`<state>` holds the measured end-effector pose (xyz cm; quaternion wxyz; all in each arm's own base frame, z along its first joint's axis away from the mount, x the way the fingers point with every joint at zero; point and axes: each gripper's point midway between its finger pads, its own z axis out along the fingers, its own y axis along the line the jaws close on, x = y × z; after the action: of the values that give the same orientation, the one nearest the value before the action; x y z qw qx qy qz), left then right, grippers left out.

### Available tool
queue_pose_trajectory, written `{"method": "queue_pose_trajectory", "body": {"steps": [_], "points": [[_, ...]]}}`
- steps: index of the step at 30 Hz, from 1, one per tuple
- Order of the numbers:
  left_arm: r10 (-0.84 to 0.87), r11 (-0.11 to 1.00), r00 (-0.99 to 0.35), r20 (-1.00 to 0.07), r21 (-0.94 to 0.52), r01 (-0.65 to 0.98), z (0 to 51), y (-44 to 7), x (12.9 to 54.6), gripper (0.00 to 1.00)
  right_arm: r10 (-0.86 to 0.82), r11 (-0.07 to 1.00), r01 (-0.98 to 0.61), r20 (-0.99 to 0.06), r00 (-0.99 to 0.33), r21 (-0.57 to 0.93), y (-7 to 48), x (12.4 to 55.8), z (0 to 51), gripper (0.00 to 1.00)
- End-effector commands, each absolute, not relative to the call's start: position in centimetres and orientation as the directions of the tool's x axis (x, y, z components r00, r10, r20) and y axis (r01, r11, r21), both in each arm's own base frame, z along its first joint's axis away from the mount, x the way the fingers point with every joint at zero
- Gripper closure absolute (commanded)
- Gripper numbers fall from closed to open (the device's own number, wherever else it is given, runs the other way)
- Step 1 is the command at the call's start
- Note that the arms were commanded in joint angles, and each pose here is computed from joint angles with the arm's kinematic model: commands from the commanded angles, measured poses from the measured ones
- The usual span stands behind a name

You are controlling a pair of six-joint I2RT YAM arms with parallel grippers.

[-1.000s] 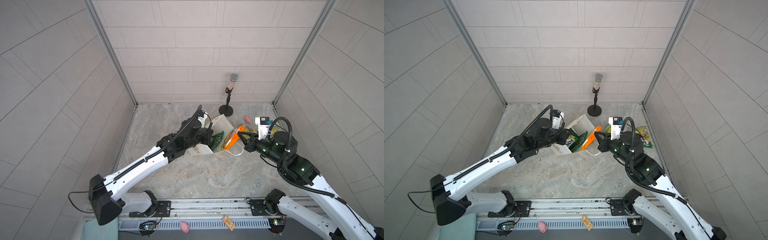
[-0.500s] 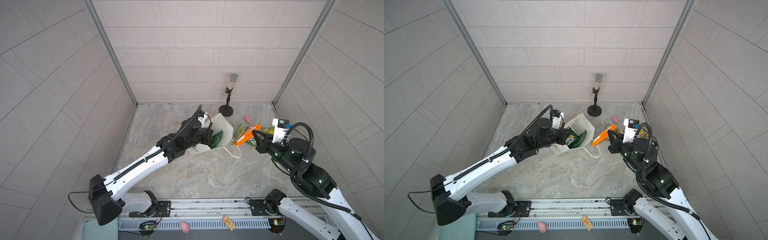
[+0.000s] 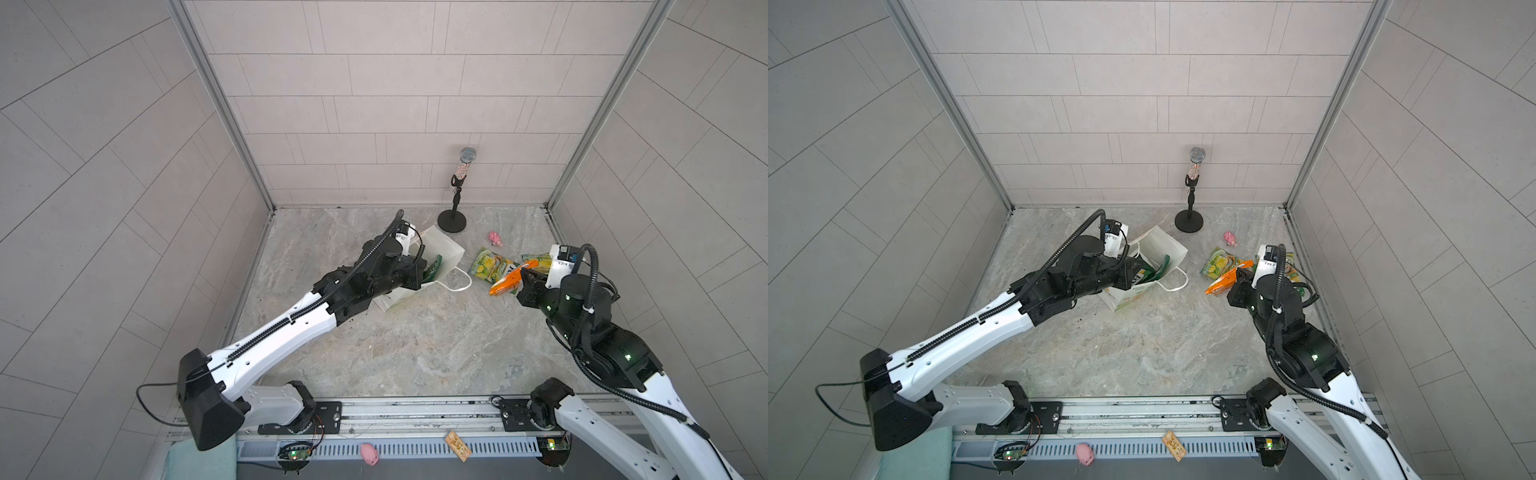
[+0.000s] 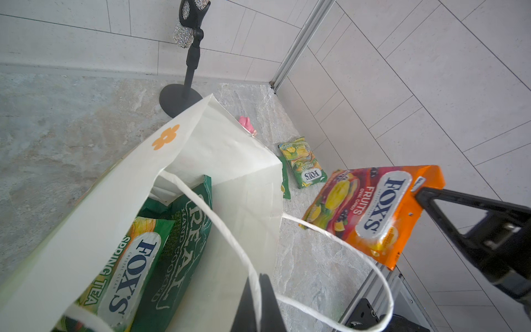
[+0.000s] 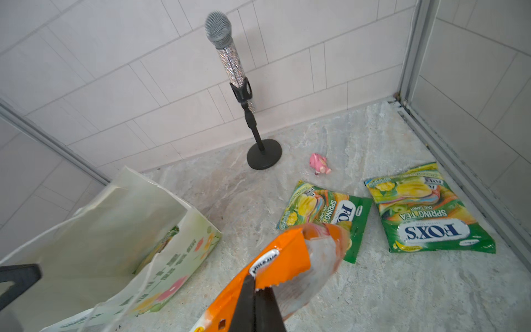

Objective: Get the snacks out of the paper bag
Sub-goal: 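Lower the orange packet to the floor beside the green packets and release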

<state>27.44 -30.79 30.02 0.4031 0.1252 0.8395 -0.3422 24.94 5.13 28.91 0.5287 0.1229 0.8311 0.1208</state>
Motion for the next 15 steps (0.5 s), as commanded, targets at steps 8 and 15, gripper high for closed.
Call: {"method": "queue_pose_trajectory", "body": {"steps": [8, 15], "points": [[-0.071, 0.725, -0.625, -0.777, -0.471, 0.502, 31.0, -30.3, 27.0, 1.0, 0.394, 0.824, -0.098, -0.689, -0.609, 0.558, 10.0, 28.2, 22.6, 1.0], [-0.072, 0.726, -0.625, -0.777, -0.471, 0.502, 31.0, -30.3, 27.0, 1.0, 0.408, 0.727, -0.205, -0.652, -0.639, 0.655, 13.0, 29.9, 22.4, 1.0]]}}
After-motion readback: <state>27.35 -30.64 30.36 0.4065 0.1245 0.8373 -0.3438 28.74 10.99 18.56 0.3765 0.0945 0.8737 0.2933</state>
